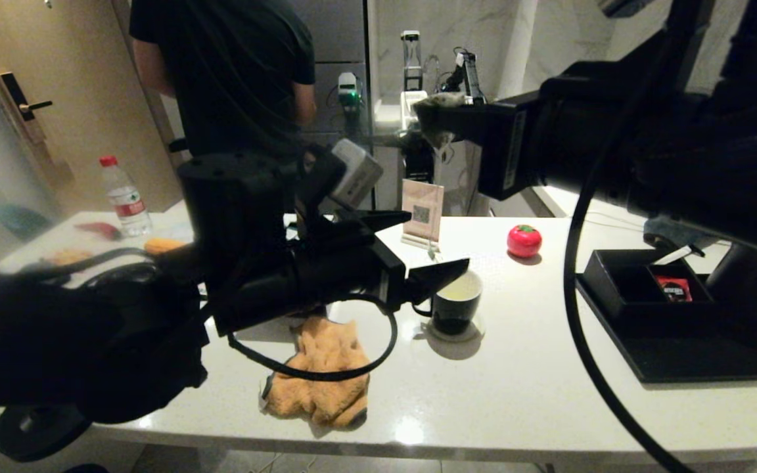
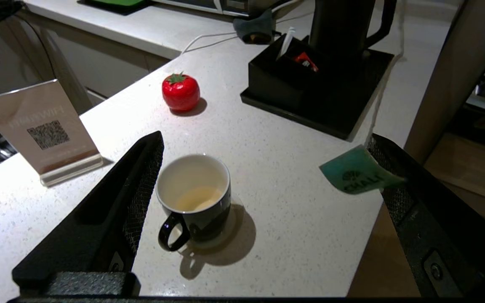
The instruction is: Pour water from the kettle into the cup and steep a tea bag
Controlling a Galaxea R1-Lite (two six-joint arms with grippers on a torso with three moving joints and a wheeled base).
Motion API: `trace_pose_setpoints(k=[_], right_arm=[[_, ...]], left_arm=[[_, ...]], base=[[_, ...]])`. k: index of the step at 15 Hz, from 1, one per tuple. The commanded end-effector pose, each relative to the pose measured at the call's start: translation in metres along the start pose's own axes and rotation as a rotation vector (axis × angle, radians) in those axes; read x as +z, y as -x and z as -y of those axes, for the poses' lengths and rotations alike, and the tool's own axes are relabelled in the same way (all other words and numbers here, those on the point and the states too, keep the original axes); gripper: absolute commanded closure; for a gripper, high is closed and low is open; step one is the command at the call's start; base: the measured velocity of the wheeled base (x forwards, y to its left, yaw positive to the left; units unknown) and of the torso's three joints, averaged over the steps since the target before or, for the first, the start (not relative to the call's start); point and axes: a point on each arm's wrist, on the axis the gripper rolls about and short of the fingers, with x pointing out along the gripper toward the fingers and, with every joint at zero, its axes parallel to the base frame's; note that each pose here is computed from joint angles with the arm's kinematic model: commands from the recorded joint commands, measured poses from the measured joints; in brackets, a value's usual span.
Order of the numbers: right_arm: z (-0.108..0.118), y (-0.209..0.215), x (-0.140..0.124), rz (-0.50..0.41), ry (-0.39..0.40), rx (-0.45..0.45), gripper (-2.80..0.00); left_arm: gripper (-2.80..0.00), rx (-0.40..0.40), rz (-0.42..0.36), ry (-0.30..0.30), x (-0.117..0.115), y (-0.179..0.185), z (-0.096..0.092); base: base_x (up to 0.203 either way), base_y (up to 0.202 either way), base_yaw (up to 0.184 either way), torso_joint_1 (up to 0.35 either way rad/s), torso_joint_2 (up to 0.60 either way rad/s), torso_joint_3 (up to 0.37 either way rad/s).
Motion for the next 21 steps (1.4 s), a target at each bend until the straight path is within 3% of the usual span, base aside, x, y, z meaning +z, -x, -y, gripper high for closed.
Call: trace_pose_setpoints(k=[1,8,21], right_arm=[[-0.001,0.002,0.001,0.004,0.000,0.002,0.00],[-0.008,0.001,0.000,0.001,0.000,0.026,0.00],[-0.007,0.004,-0.002,-0.013,0.003,0.013,0.00]], left_arm=[[-2.80,-0.003,0.008,-0.003,-0.001,-0.002,0.000],[-2.80,-0.016,0.058,-0.021,-0.002,-0.008,0.003],[-2.80,-0.032,0.053,-0.019,-0.009,-0.012,0.007]], base=[[0.000,0.000,0.000,0.000,0.00,0.000],[0.000,0.000,0.000,0.000,0.00,0.000],[0.000,0.000,0.000,0.000,0.00,0.000]])
